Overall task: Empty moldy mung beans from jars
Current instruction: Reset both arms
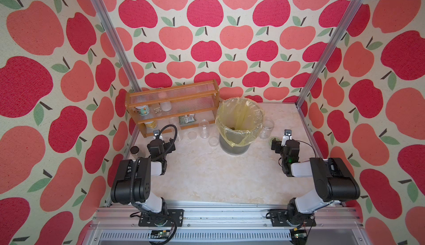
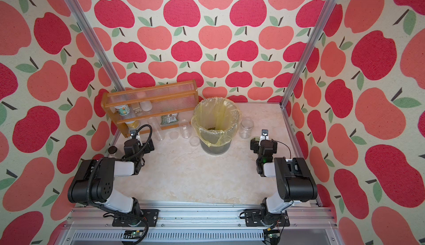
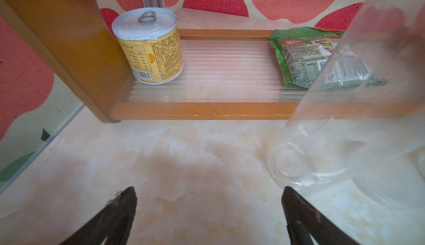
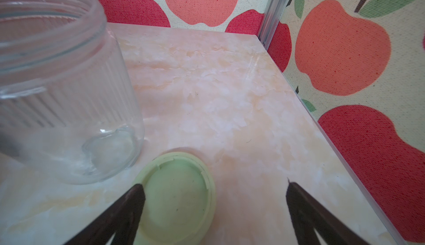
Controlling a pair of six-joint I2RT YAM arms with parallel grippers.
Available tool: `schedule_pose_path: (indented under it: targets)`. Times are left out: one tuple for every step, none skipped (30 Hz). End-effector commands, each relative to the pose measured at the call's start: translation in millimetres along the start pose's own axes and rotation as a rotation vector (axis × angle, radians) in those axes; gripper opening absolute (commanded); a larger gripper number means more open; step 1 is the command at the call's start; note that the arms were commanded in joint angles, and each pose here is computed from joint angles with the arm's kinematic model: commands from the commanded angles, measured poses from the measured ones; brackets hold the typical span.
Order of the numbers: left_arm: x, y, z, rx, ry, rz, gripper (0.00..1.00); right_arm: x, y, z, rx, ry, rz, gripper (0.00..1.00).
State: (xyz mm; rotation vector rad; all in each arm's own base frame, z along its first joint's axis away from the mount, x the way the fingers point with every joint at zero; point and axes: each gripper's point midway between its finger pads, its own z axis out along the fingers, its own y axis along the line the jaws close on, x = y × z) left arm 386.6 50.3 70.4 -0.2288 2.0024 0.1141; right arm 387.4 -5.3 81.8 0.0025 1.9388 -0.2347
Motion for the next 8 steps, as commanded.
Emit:
schedule_pose_path:
  targets:
    - [-9.6, -4.7, 3.2, 0.022, -0.027, 0.02, 1.0, -12.8, 1.3, 0.5, -0.004, -0.033, -0.004, 0.99]
    - [-10.2, -4.3, 3.3, 0.021, -0.028, 0.02, 1.0, -13.3, 0.8, 0.7, -0.003, -0.035, -0.004, 0.99]
    - [-9.6, -4.6, 3.2, 0.021, -0.027, 0.021, 1.0, -13.3, 4.8, 0.5, -0.025, -0.036, -0.013, 0.99]
    - [-9.6, -4.6, 3.3, 0.021, -0.027, 0.021, 1.0, -12.8, 12.7, 0.8, -0.07, -0.033, -0.032, 0.99]
    - [-10.1, -4.2, 3.4, 0.02, -0.028, 0.02, 1.0, -13.6, 22.7, 0.3, -0.128, -0.036, -0.05, 0.99]
    - [-9.9, -4.5, 3.1, 0.021, -0.028, 0.021, 1.0, -13.2, 25.0, -0.8, -0.149, -0.036, -0.052, 0.99]
    - [-9.5, -4.8, 3.2, 0.022, -0.027, 0.021, 1.0, -12.7, 24.4, -0.3, -0.149, -0.034, -0.05, 0.99]
    - [-9.5, -4.9, 3.2, 0.022, -0.027, 0.021, 1.0, -13.0, 25.0, -0.1, -0.155, -0.034, -0.05, 0.99]
